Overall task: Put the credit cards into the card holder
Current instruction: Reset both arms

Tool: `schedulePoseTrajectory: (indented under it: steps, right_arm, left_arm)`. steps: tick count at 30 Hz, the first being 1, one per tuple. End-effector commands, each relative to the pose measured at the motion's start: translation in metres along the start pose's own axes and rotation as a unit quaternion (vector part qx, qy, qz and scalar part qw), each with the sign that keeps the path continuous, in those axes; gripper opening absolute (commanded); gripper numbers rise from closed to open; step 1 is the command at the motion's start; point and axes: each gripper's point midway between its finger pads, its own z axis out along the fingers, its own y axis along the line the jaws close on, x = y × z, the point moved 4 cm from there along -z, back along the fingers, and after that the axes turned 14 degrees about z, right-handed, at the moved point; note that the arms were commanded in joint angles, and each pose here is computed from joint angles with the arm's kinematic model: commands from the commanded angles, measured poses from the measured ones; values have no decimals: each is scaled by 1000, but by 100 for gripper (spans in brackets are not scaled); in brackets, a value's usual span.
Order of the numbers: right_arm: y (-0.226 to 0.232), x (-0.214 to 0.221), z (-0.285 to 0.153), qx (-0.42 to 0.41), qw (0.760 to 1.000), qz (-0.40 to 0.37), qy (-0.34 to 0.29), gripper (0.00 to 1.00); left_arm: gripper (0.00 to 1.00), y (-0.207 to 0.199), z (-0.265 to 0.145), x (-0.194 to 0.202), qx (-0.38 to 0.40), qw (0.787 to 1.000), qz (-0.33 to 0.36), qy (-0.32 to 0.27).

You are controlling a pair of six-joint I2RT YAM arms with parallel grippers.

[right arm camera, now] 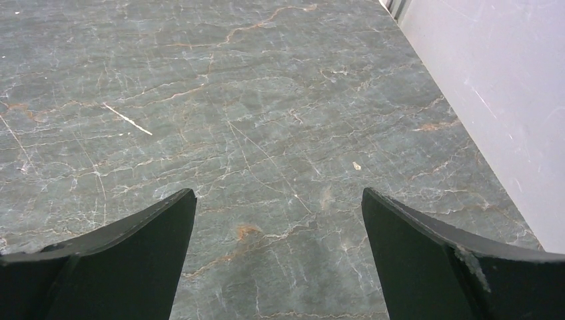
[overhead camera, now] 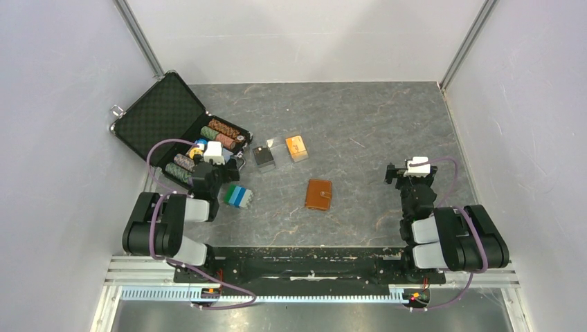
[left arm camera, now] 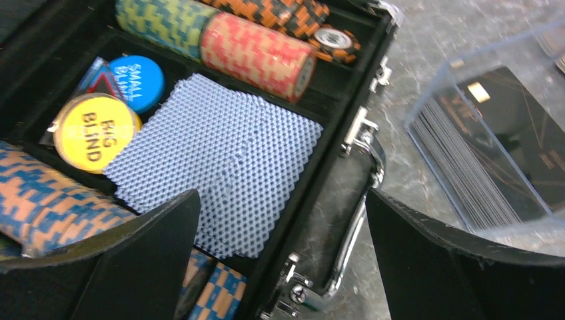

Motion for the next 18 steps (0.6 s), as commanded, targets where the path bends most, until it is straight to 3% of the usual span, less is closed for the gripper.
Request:
schedulePoseTrajectory:
  steps: [1,18]
  right_arm:
    - [-4,14,-24,-6,1000,-12,12,98]
    - [-4,14,-22,-9,1000,-15,12,98]
  left_arm:
    - [100,24,8,-29,-75,995,-27,-54]
    - [100,20,8,-30,-63,996,-19,-57]
